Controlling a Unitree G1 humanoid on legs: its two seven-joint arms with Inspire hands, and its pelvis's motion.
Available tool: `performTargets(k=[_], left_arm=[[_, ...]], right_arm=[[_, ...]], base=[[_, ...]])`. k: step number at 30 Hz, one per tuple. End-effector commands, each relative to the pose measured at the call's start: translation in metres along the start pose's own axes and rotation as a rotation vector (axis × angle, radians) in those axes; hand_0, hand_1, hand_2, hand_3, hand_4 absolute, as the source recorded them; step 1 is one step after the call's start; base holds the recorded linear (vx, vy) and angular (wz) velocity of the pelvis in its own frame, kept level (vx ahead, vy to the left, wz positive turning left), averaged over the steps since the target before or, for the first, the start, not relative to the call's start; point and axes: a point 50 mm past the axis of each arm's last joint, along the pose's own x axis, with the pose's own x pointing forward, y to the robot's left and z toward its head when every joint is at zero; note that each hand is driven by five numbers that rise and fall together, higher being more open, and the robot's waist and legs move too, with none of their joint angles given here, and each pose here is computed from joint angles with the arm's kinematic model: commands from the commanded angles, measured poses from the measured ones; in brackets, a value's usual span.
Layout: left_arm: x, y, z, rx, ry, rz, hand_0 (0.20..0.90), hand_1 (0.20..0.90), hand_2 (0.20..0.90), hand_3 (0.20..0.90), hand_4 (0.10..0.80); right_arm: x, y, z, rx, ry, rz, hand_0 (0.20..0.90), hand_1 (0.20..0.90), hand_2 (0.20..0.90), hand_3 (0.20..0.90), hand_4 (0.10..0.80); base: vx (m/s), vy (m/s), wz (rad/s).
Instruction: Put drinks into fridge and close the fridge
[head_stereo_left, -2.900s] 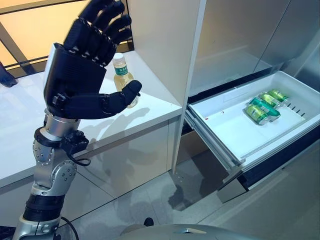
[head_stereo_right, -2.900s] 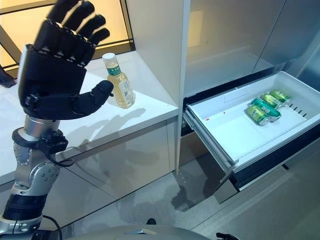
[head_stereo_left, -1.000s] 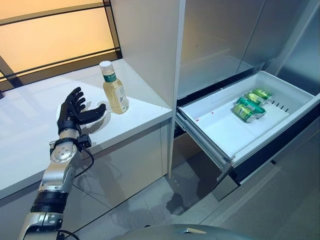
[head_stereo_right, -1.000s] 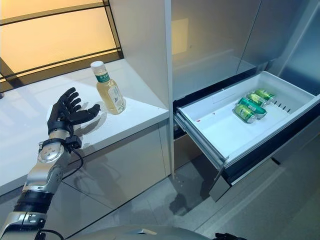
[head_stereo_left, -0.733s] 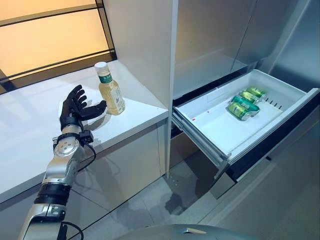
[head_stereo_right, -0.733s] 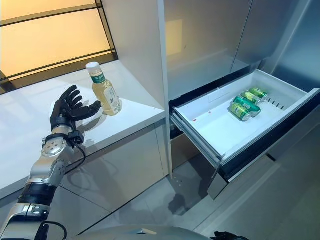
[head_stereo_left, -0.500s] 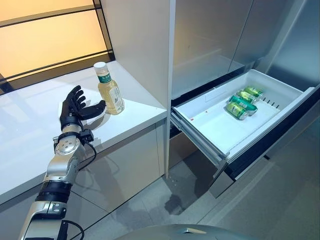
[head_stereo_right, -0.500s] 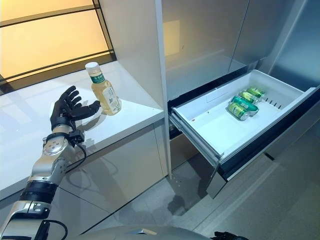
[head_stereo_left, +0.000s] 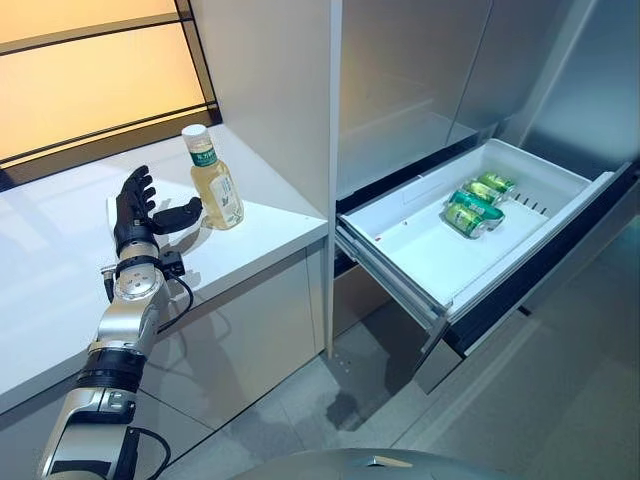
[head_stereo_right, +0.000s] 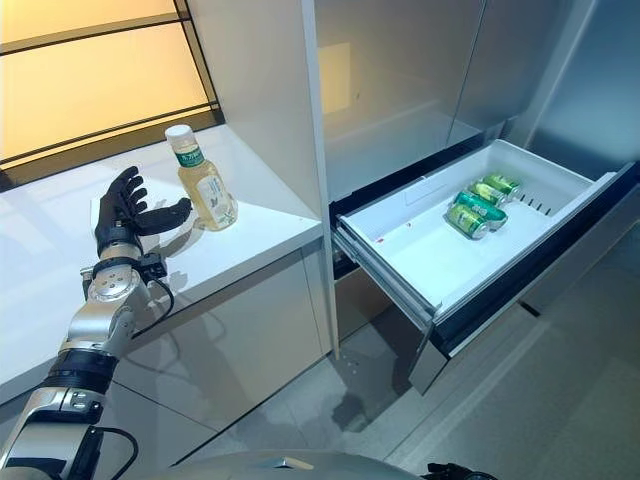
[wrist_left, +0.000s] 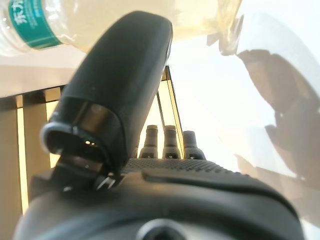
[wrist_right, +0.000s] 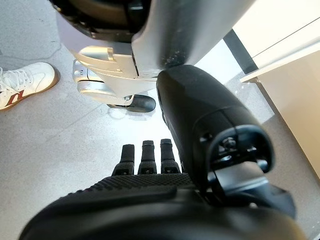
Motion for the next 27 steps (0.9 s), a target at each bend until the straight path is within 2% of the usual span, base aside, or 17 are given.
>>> performTargets(k=[1,17,27], left_arm=[[0.025,-0.006,0.092,-0.008,-0.36,0.016,0.9,0.9,0.9,0.9,0.8],[0.028,-0.009,0.105,0.059,-0.432,0.065,0.9,0.9,0.9,0.9,0.8],[0.024,-0.024,0.104,-0.028,-0.4,-0.053,0.9,0.9,0.9,0.9,0.8]], right_arm=[[0.001,0.006,0.002,-0.053,0.011,0.032,0.9,0.9,0.9,0.9,0.8],[0.001,0.006,0.005,-0.06,0.012,0.035,0.9,0.9,0.9,0.9,0.8],[0.001,0.006,0.006,-0.067,0.01,0.035,0.9,0.9,0.9,0.9,0.8]], base=[[0.0,0.0,0.0],[0.0,0.0,0.0],[0.0,0.0,0.0]])
